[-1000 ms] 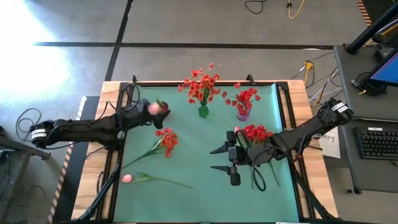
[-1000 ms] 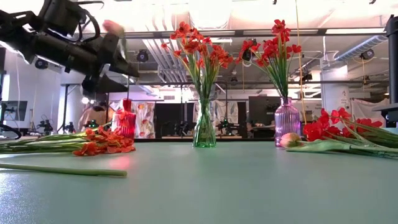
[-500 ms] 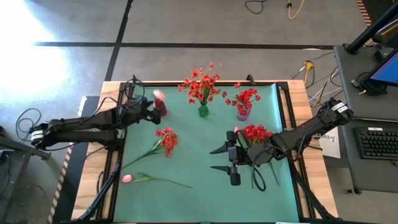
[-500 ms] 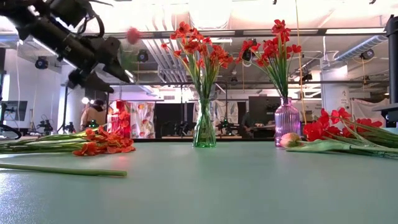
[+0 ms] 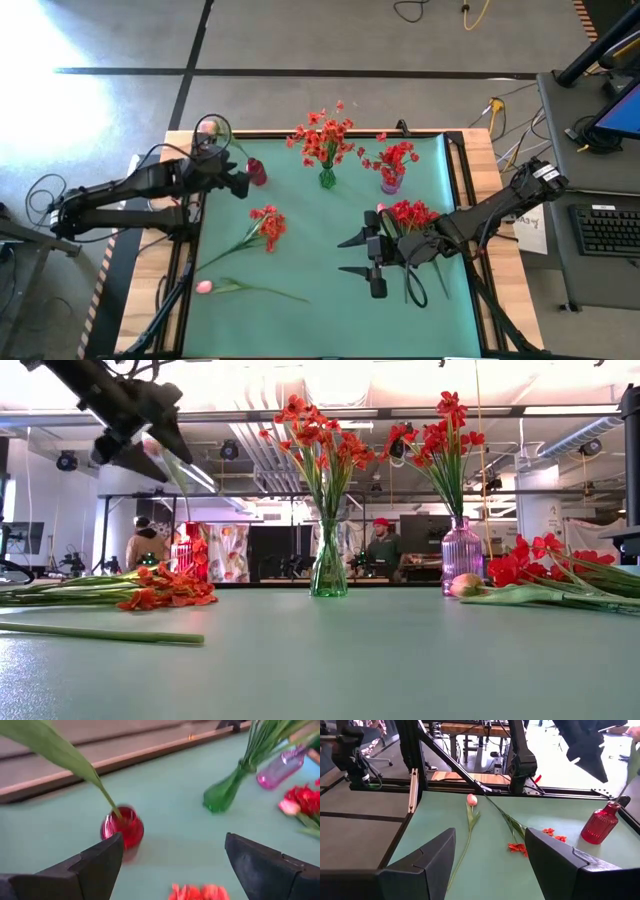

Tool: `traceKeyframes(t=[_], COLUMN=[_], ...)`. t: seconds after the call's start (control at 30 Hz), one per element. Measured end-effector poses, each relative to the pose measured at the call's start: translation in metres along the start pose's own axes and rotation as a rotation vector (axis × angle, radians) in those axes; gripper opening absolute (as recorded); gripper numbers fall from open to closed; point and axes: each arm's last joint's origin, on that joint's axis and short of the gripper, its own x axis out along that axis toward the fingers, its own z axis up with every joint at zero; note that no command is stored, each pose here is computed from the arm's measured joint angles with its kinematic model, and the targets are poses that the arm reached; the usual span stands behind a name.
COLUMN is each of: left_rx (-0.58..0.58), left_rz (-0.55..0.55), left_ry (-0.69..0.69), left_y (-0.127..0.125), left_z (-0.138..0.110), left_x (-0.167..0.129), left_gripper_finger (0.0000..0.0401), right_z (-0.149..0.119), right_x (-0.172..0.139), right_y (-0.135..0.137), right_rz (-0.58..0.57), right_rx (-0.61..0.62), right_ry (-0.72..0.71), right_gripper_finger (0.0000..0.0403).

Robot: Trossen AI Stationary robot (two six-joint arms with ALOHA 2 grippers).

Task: Sort flowers into vase by color
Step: Put the bottom pink flower in the red flower vase

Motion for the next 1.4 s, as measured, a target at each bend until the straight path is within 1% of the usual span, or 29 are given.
traceKeyframes(t=[0.17,0.33,0.47,0.57,0.7,0.8,0.97,1.1,1.23,1.4], left_rx=[-0.022,-0.011,-0.006,0.0,0.024,0.05,0.092,0.122,0.158,0.183], left_rz=[-0.007,-0.078,-0.168,-0.218,-0.262,-0.265,-0.243,-0.214,-0.225,-0.212], left_ry=[0.093,0.142,0.193,0.235,0.303,0.35,0.438,0.489,0.536,0.58], left_y=[-0.001,-0.01,-0.02,-0.029,-0.044,-0.056,-0.075,-0.088,-0.102,-0.118], left_z=[0.0,-0.005,-0.013,-0.022,-0.036,-0.049,-0.072,-0.092,-0.109,-0.121], left_x=[-0.013,-0.021,-0.028,-0.033,-0.037,-0.037,-0.035,-0.032,-0.029,-0.024], left_gripper_finger=[0.0334,0.0334,0.0334,0.0334,0.0334,0.0334,0.0334,0.0334,0.0334,0.0334], right_z=[-0.001,-0.002,-0.007,-0.014,-0.029,-0.041,-0.056,-0.065,-0.072,-0.079], right_x=[0.0,0.0,-0.001,-0.004,-0.009,-0.014,-0.025,-0.036,-0.046,-0.058], right_y=[0.0,0.0,-0.001,-0.002,-0.005,-0.006,0.0,0.006,0.013,0.02], right_rz=[-0.001,-0.002,-0.008,-0.021,-0.043,-0.048,-0.121,-0.173,-0.22,-0.275], right_rx=[-0.002,0.009,0.039,0.098,0.233,0.338,0.479,0.547,0.582,0.61], right_ry=[0.006,0.023,0.068,0.151,0.314,0.45,0.619,0.723,0.787,0.878], right_gripper_finger=[0.0231,0.0231,0.0231,0.0231,0.0231,0.0231,0.0231,0.0231,0.0231,0.0231])
